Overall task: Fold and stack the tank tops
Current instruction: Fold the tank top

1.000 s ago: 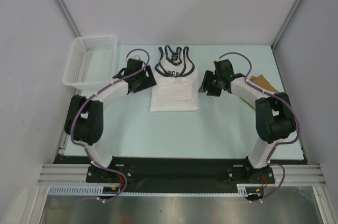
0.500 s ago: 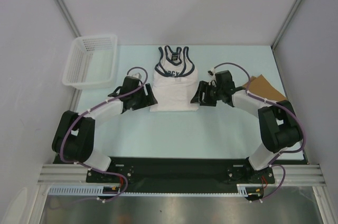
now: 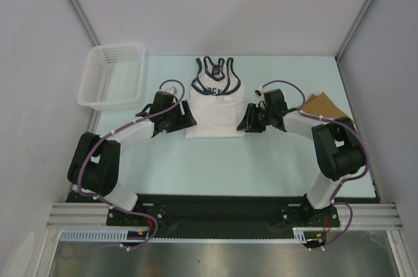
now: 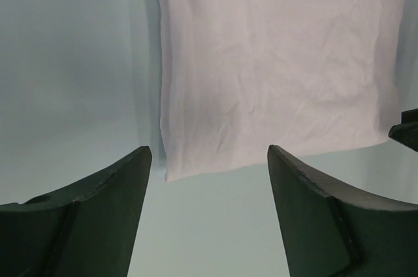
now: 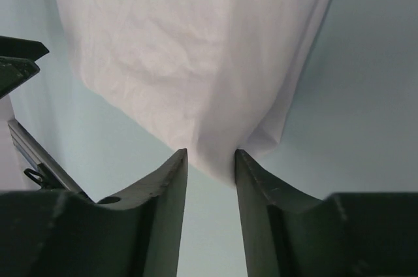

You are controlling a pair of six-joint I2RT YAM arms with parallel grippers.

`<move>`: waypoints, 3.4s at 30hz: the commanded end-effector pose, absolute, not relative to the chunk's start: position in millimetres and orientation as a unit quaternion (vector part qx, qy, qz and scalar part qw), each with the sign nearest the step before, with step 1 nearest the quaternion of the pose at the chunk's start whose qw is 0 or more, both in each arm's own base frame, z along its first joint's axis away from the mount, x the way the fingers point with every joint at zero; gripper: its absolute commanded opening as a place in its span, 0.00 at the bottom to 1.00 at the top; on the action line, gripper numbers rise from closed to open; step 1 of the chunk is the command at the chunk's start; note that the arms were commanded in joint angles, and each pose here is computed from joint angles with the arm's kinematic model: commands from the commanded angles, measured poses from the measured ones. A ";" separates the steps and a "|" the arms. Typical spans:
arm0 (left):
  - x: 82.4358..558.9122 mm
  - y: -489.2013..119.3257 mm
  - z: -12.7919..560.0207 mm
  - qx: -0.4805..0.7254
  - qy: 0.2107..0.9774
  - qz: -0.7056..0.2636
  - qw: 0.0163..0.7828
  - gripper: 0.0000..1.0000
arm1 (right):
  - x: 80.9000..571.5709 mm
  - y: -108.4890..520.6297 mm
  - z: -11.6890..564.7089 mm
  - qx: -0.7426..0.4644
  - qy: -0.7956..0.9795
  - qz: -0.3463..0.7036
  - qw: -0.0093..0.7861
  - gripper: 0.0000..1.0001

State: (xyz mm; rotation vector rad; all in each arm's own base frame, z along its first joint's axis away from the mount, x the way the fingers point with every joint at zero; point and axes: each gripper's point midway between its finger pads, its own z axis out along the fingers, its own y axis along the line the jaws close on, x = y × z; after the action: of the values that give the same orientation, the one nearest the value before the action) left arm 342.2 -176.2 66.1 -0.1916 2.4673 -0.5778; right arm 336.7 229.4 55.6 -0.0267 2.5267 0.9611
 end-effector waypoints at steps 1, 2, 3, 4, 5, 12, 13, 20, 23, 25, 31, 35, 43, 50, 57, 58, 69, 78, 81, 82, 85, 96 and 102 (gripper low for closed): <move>354.3 -185.6 74.9 -0.052 0.919 -0.234 0.314 0.77 | 344.6 238.8 64.6 -0.020 0.900 0.368 0.231 0.38; 354.3 -185.9 73.6 -0.053 0.919 -0.235 0.313 0.77 | 343.4 237.8 62.6 -0.018 0.901 0.367 0.228 0.36; 353.5 -186.1 72.5 -0.052 0.919 -0.235 0.312 0.77 | 342.6 237.6 61.9 -0.018 0.903 0.365 0.226 0.36; 353.1 -186.2 71.6 -0.051 0.919 -0.235 0.311 0.77 | 340.7 235.0 57.7 -0.013 0.907 0.358 0.221 0.36; 353.1 -185.5 70.8 -0.051 0.920 -0.234 0.310 0.77 | 340.3 233.0 56.8 -0.011 0.909 0.354 0.221 0.36; 349.1 -186.7 66.6 -0.047 0.921 -0.238 0.305 0.74 | 322.1 222.6 43.9 0.006 0.911 0.358 0.205 0.42; 348.5 -187.1 65.8 -0.046 0.921 -0.239 0.304 0.73 | 323.2 223.8 44.4 0.004 0.907 0.363 0.212 0.42; 342.1 -187.2 57.8 -0.050 0.923 -0.243 0.294 0.64 | 323.1 221.4 41.0 0.010 0.907 0.364 0.212 0.29; 338.1 -185.0 52.4 -0.052 0.926 -0.238 0.288 0.62 | 326.1 215.9 36.8 0.021 0.910 0.359 0.208 0.08; 334.7 -183.0 47.8 -0.052 0.928 -0.235 0.283 0.59 | 326.4 214.2 36.0 0.024 0.911 0.357 0.206 0.01; 318.8 -172.7 35.9 -0.063 0.937 -0.216 0.269 0.60 | 327.0 212.0 39.2 0.021 0.911 0.354 0.210 0.00; 311.9 -169.4 31.0 -0.067 0.938 -0.213 0.265 0.61 | 327.7 212.1 38.5 0.020 0.911 0.355 0.208 0.00; 315.4 -178.2 16.0 -0.076 0.938 -0.229 0.247 0.41 | 326.8 212.3 40.0 0.020 0.911 0.356 0.208 0.00; 317.2 -182.7 21.5 -0.071 0.939 -0.230 0.247 0.00 | 321.9 211.2 43.4 0.022 0.913 0.354 0.203 0.00; 287.0 -183.7 41.0 -0.053 0.938 -0.231 0.251 0.00 | 294.0 202.9 60.2 0.017 0.921 0.332 0.204 0.00; 281.1 -185.7 40.2 -0.052 0.939 -0.232 0.247 0.00 | 290.4 202.9 61.9 0.015 0.922 0.330 0.204 0.00; 283.2 -204.4 58.1 -0.039 0.938 -0.238 0.250 0.00 | 282.0 205.2 80.6 0.021 0.925 0.323 0.201 0.00; 301.9 -188.5 161.0 -0.054 0.904 -0.238 0.352 0.01 | 301.1 211.7 157.9 -0.001 0.908 0.328 0.262 0.00; 263.1 -193.0 94.0 -0.058 0.924 -0.256 0.278 0.00 | 255.7 203.7 101.7 0.015 0.925 0.320 0.204 0.00; 249.7 -195.6 78.1 -0.059 0.927 -0.266 0.258 0.00 | 246.0 202.2 92.1 0.026 0.928 0.318 0.194 0.00; 211.5 -192.1 33.0 -0.072 0.935 -0.267 0.222 0.00 | 218.7 196.4 71.9 0.039 0.930 0.317 0.181 0.00; 173.2 -183.4 27.7 -0.063 0.943 -0.252 0.209 0.00 | 192.6 197.7 70.3 0.023 0.940 0.293 0.175 0.00; 169.5 -179.6 49.8 -0.067 0.935 -0.263 0.226 0.00 | 193.2 196.3 92.0 0.013 0.937 0.287 0.198 0.00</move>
State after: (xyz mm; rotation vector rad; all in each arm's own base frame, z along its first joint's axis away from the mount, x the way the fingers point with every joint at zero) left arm 174.2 -184.7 42.3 -0.1548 2.5768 -0.7438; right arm 180.0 194.9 65.9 0.0348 2.6929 0.8194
